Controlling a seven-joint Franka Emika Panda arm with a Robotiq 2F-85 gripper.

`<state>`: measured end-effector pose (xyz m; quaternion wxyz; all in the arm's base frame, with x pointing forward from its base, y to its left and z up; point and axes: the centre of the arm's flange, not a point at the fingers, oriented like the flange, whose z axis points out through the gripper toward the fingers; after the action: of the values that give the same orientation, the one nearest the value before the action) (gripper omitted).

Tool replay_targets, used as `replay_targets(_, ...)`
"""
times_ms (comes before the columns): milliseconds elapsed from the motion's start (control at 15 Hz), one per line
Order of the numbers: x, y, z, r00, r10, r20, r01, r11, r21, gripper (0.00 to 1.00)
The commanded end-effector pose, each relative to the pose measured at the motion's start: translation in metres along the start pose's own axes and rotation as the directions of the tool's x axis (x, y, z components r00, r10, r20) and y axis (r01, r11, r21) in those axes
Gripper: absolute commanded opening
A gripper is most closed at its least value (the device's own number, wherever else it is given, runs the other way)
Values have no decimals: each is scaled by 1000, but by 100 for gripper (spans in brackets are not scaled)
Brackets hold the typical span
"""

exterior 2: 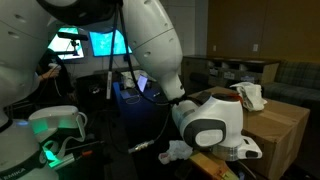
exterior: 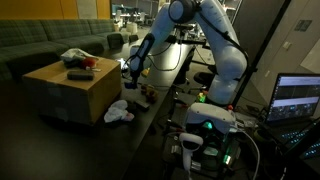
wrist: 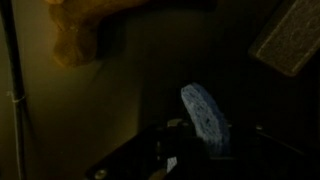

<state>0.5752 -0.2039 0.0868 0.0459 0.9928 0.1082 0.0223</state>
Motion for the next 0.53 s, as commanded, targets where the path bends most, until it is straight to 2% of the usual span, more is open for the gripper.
replay_targets(0, 10, 6, 2, 999, 37, -24, -38, 998, -40, 45)
replay_targets(467, 4, 9, -6, 995, 97, -7, -98, 994, -39, 99)
